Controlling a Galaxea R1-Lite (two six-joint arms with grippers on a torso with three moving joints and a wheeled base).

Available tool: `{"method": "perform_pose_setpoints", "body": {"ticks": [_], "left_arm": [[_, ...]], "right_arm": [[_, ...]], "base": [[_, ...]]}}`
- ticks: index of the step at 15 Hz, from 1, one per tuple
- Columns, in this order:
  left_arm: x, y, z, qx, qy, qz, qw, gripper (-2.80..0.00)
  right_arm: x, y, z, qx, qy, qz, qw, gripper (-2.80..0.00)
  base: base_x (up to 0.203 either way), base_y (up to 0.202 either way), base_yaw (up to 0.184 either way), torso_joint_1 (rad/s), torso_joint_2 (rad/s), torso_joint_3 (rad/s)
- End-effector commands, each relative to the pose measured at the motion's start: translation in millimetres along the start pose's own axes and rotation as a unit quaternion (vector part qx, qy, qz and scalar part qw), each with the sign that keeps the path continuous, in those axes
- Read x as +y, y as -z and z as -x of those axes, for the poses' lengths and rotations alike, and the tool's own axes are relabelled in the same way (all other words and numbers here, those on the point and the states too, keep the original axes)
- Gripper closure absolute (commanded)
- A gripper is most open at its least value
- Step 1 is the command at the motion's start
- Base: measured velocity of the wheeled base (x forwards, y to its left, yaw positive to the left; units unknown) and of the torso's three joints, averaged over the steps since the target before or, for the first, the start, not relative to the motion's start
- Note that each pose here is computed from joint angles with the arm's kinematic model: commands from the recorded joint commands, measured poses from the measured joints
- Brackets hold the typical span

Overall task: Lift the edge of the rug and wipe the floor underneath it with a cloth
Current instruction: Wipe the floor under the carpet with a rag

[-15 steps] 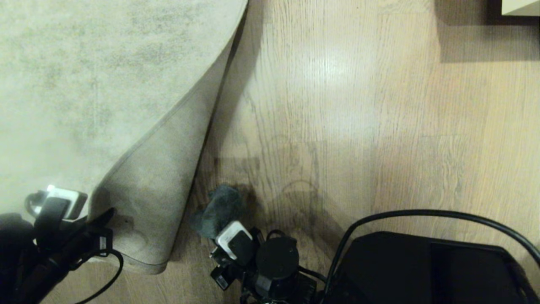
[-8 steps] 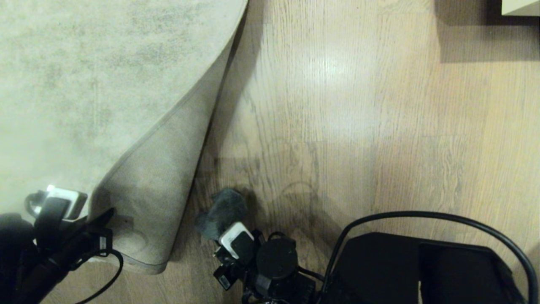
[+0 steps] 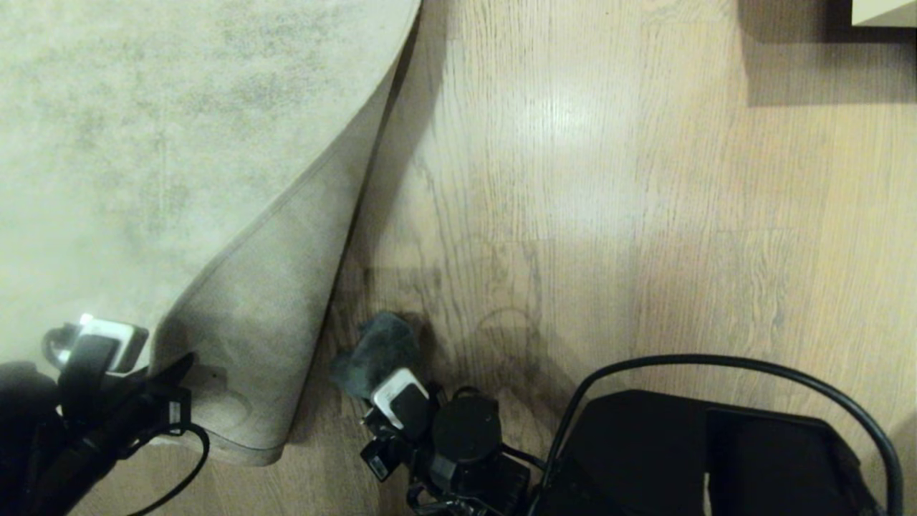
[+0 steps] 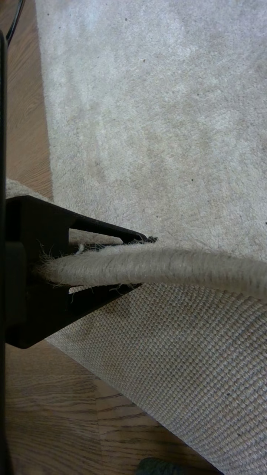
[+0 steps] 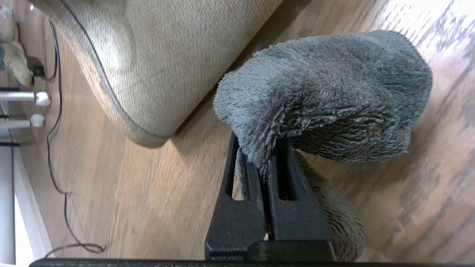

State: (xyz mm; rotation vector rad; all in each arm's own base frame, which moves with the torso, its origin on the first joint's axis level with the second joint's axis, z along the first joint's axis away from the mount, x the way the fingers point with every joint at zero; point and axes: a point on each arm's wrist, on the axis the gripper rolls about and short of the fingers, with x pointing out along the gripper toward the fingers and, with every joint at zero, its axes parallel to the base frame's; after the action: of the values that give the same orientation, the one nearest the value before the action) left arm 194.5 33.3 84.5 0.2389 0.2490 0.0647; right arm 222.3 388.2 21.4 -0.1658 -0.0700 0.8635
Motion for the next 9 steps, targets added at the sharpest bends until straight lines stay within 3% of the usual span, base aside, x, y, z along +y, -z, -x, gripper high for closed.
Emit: {"method": "perform_pose_setpoints", "body": {"ticks": [1, 9], "left_arm": [[1.4, -5, 0, -0.023, -0.006, -0.003, 0.9997, 0.0], [1.4, -5, 0, -0.023, -0.007, -0.003, 0.9997, 0.0]], "right_arm": [[-2, 2, -6, -0.008, 0.006, -0.001, 1.0, 0.0], [-26, 19, -31, -0.016, 0.039, -0.004, 0.999, 0.0]], "base": [[0.0, 0.0, 0.0, 0.0, 0.0, 0.0], [0.0, 0.0, 0.0, 0.0, 0.0, 0.0]]}}
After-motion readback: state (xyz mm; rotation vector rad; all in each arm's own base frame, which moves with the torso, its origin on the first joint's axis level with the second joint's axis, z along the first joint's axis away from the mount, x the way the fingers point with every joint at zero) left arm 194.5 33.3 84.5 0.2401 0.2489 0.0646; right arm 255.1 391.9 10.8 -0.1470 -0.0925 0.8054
